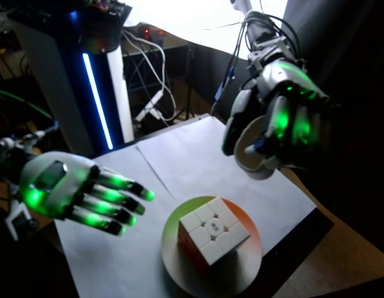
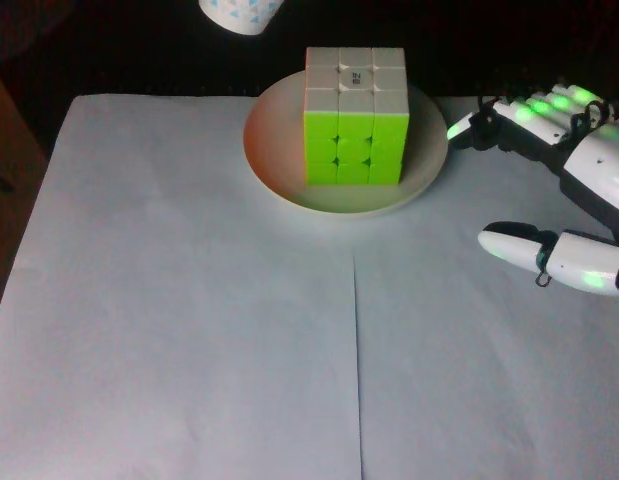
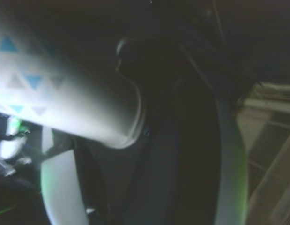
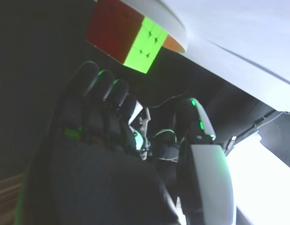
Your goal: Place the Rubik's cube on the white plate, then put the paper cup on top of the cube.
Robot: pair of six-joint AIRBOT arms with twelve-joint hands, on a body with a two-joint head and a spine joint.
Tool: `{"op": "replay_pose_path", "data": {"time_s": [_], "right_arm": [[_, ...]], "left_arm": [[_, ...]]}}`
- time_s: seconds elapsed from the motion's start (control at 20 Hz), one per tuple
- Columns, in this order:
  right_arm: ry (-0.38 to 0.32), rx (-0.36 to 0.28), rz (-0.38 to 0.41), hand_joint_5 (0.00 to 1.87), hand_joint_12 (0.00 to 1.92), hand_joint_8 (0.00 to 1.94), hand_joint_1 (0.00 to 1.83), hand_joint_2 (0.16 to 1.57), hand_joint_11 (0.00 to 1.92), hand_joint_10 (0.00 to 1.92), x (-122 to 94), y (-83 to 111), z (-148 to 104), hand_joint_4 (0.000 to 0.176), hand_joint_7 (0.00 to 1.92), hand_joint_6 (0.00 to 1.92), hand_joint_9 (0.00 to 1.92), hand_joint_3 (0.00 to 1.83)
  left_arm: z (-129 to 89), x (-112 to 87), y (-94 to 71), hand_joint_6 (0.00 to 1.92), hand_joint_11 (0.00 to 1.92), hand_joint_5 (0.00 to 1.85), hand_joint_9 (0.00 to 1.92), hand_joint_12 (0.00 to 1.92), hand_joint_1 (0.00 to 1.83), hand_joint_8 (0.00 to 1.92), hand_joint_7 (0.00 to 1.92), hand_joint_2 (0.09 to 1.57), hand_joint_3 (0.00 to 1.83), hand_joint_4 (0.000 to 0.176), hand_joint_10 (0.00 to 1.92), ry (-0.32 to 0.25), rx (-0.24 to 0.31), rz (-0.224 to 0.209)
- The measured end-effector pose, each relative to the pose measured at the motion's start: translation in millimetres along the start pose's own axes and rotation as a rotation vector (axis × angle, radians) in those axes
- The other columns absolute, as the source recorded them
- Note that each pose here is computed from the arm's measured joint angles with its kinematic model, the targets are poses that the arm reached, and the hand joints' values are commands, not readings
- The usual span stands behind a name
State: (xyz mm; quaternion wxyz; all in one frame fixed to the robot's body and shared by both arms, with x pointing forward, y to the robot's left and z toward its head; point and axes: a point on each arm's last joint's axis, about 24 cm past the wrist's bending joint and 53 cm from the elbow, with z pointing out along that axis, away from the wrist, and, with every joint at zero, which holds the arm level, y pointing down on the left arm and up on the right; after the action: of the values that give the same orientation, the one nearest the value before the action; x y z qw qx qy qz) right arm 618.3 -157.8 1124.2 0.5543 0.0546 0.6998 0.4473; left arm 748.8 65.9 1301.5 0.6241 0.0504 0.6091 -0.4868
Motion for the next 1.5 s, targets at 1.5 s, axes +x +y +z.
{"op": "replay_pose_path", "data": {"time_s": [1.5], "right_arm": [[0.004,0.024,0.016,0.0,1.56,1.14,0.79,1.19,0.0,1.35,6.0,-8.2,-3.0,0.021,0.01,0.99,0.0,0.0]], "left_arm": [[26.8,64.5,19.9,1.69,0.26,0.53,0.13,1.92,1.0,1.74,0.13,1.3,0.15,0.0,1.89,0.002,0.004,-0.312]]}}
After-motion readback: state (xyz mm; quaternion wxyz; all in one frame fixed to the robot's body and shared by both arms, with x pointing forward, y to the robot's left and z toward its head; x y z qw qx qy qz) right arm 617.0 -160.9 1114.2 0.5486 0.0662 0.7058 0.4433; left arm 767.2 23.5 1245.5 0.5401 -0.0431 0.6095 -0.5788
